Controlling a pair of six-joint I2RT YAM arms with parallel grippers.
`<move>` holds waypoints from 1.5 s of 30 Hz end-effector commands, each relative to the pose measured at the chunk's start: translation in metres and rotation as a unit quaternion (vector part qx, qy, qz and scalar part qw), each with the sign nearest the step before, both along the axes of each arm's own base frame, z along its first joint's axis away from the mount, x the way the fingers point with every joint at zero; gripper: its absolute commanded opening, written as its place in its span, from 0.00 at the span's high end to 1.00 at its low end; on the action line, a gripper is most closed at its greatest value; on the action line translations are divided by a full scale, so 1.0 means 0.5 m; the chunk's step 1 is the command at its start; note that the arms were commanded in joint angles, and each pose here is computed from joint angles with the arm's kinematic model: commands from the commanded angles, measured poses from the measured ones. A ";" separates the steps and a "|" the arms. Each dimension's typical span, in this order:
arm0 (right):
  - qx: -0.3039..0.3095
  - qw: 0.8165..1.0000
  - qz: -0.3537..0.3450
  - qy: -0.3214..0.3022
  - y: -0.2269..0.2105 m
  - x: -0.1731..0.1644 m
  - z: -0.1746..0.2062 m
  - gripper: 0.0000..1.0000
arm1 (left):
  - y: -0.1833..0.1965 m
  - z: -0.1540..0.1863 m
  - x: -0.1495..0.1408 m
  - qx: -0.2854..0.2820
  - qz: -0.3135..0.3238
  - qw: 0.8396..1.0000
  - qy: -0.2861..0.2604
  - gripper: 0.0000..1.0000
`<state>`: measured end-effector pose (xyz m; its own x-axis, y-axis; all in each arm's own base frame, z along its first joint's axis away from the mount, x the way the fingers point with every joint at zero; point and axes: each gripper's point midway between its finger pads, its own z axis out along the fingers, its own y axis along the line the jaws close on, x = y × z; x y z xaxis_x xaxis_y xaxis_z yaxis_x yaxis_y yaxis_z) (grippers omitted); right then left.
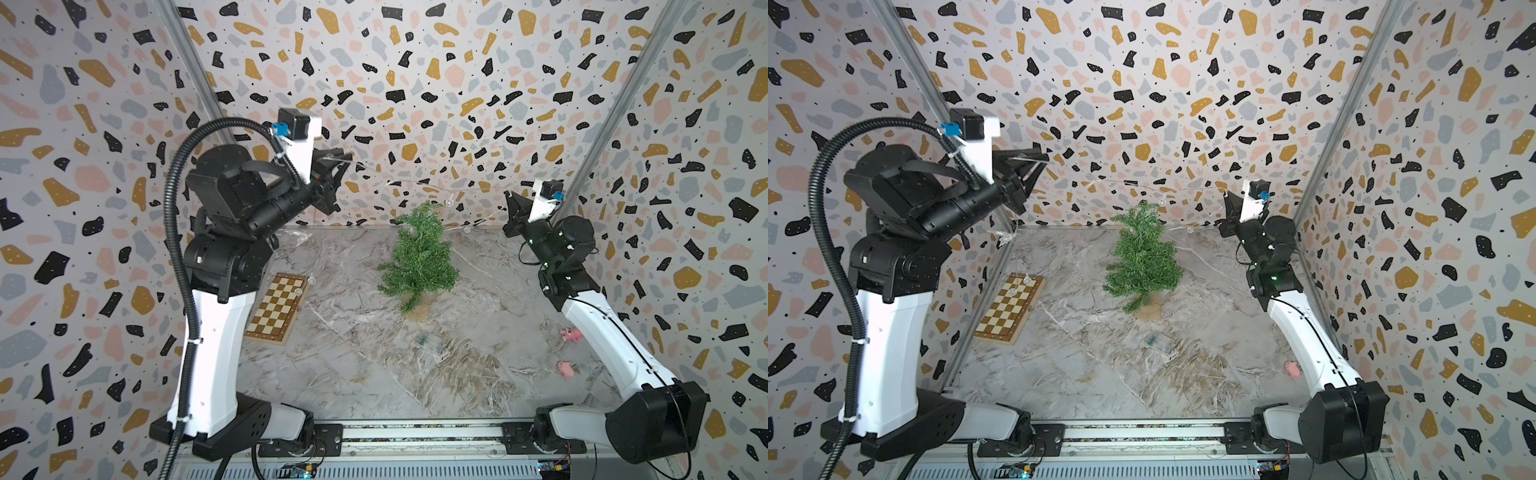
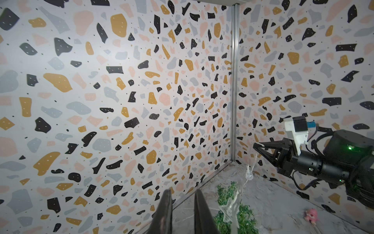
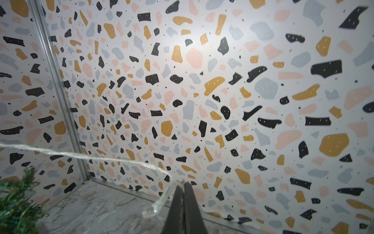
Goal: Wrap string light around the christmas tree
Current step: Wrap the light string around the Christmas tree.
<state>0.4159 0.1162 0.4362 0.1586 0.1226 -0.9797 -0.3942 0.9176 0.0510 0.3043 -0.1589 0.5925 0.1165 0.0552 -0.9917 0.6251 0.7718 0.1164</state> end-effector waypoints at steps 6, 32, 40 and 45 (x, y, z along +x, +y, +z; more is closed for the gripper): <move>0.022 0.999 0.043 0.019 0.045 -0.047 -0.065 0.82 | 0.052 -0.068 -0.024 -0.011 0.065 0.997 -0.047 1.00; -0.037 0.990 0.133 0.042 0.195 -0.182 -0.225 0.80 | 0.259 -0.242 0.046 0.059 0.376 0.925 -0.008 1.00; -0.066 0.988 0.135 0.045 0.216 -0.187 -0.242 0.67 | 0.290 -0.225 0.000 -0.018 0.391 0.919 -0.054 1.00; -0.052 0.990 0.118 0.053 0.210 -0.165 -0.235 0.57 | 0.250 -0.215 -0.031 -0.019 0.325 0.942 -0.077 1.00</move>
<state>0.3266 0.2243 0.2981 0.0080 0.0117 -0.9999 -0.6179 0.7862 0.0042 0.3043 -0.0243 0.4464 0.0507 0.1756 -0.9832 -0.0609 0.9831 0.1724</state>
